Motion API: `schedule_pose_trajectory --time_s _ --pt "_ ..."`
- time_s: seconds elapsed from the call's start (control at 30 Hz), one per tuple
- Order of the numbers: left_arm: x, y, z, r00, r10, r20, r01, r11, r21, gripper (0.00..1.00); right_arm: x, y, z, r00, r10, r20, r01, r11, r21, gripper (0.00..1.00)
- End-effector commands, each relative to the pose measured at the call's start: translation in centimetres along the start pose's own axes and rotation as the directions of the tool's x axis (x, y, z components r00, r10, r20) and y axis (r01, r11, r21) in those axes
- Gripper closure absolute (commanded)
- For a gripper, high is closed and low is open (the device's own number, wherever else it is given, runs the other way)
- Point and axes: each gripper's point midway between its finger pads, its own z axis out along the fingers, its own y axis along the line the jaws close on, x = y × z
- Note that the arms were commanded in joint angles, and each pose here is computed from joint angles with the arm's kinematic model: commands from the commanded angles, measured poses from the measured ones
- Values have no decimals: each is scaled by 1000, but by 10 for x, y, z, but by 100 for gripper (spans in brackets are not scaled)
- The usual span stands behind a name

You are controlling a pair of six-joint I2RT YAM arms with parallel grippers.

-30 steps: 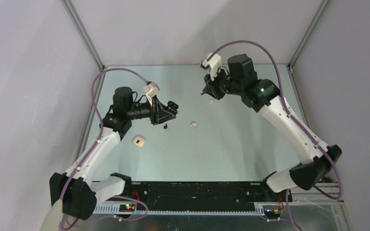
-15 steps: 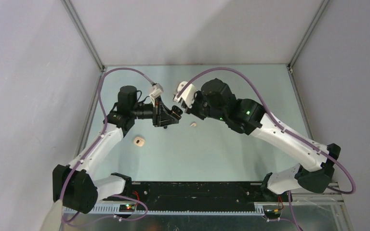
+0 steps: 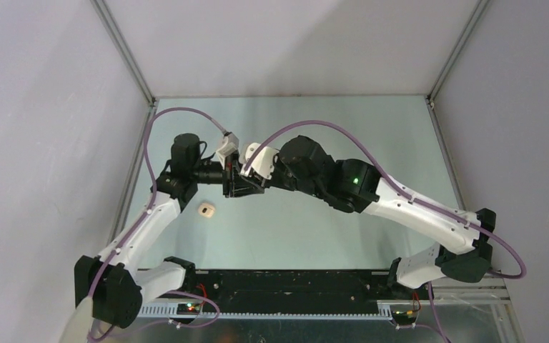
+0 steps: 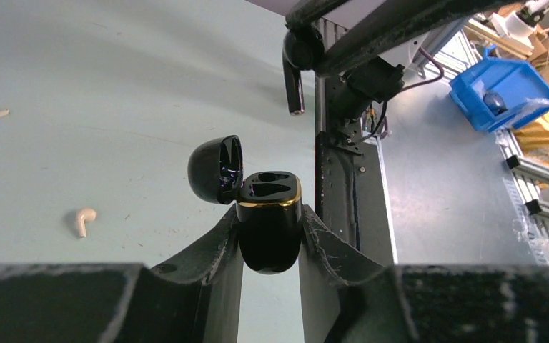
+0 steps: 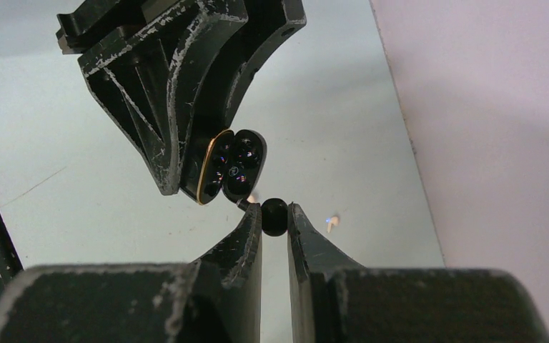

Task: Insert the wireless bluetooth earbuds into the charging case
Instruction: Insert the right earbud into the right side groove of the charging case.

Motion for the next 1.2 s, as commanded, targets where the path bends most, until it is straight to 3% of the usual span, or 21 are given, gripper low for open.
schedule_pose_trajectory --time_s 0.0,0.27,0.57,1.17 --pt "-8 -19 -2 986 159 39 -162 985 67 100 -20 -11 -20 999 -43 33 41 998 49 89" --pt "-7 -24 -3 975 213 60 -218 972 90 100 -23 6 -17 995 -101 9 100 992 77 89" --pt "-16 -21 -1 985 156 74 -161 984 75 100 -22 5 -9 992 -123 -17 124 981 150 90" --pt "-22 -24 -2 987 137 84 -144 986 81 100 -16 18 1 989 -147 -33 150 979 140 90"
